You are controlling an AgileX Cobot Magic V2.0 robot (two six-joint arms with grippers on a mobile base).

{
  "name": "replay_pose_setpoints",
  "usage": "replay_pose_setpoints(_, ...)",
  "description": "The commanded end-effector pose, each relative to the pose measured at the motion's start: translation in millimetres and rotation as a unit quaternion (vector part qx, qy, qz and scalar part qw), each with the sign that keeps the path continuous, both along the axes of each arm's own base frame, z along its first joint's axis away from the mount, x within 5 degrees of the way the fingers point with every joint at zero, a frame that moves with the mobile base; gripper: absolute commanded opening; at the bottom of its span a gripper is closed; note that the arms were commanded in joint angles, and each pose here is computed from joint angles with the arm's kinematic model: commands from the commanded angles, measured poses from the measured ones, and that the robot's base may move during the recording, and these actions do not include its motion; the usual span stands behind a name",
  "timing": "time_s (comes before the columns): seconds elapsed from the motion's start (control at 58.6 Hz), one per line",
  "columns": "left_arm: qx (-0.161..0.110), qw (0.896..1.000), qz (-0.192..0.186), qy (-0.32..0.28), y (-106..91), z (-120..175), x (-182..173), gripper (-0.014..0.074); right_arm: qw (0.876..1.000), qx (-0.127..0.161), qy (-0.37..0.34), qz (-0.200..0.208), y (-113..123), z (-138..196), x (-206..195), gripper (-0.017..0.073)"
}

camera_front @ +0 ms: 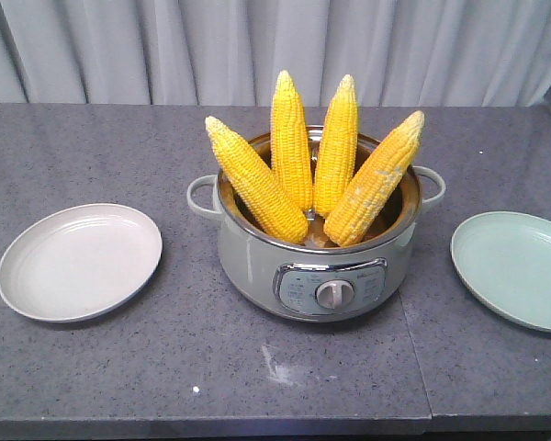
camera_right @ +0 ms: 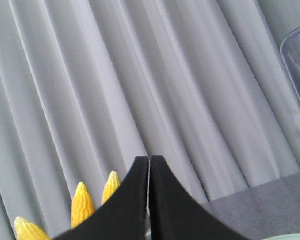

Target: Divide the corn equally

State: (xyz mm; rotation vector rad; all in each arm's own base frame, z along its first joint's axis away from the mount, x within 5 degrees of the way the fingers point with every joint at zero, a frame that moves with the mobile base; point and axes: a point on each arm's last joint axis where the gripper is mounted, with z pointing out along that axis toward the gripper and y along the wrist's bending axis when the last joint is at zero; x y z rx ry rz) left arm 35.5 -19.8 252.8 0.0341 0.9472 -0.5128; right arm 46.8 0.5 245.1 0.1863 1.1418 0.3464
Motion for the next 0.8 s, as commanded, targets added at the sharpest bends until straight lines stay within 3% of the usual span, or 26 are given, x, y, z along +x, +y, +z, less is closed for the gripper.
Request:
replay_pose_setpoints(0.0, -0.128, 0.985, -0.074, -0.084, 6.8, 24, -16, -0.0008, 0.999, -0.004, -0.032, -0.002, 0, 40, -7, -0.0002)
replay_pose_setpoints(0.051, -0.171, 0.977, -0.087, -0.094, 11.2, 30, -19, -0.0008, 1.000, -0.028, -0.013, -0.004, 1, 58, -9, -0.0002)
replay_pose_setpoints(0.085, -0.184, 0.974, -0.087, -0.097, 13.3, 38, -21, -0.0008, 0.999, -0.052, 0.005, -0.010, 2, 68, -8, -0.0002)
replay_pose_setpoints(0.153, -0.196, 0.973, -0.080, -0.096, 16.1, 54, -25, -0.0008, 0.996, -0.084, 0.023, -0.021, 2, 94, -10, -0.0002)
replay_pose_setpoints(0.256, -0.192, 0.977, -0.067, -0.062, 16.7, 81, -30, -0.0008, 0.993, -0.100, 0.050, -0.029, 1, 129, -5, -0.0002)
replay_pose_setpoints(0.358, -0.166, 0.984, -0.049, -0.044, 15.6, 110, -34, -0.0008, 0.991, -0.104, 0.082, -0.029, 2, 151, 9, -0.0002)
replay_pose_setpoints(0.46, -0.117, 0.992, -0.030, -0.047, 11.7, 136, -28, -0.0008, 0.985, -0.138, 0.102, -0.038, 3, 166, 30, 0.0003)
replay_pose_setpoints(0.58, -0.081, 0.996, -0.017, -0.039, 7.8, 164, -12, -0.0002, 0.978, -0.165, 0.122, -0.041, 4, 174, 52, 0.0053)
replay_pose_setpoints(0.665, -0.074, 0.997, -0.013, -0.026, 6.3, 178, 3, 0.0015, 0.973, -0.177, 0.139, -0.041, 5, 175, 67, 0.0134)
replay_pose_setpoints(0.784, -0.073, 0.997, -0.008, -0.001, 4.9, 193, 25, 0.0089, 0.971, -0.183, 0.151, -0.039, 6, 172, 80, 0.0345)
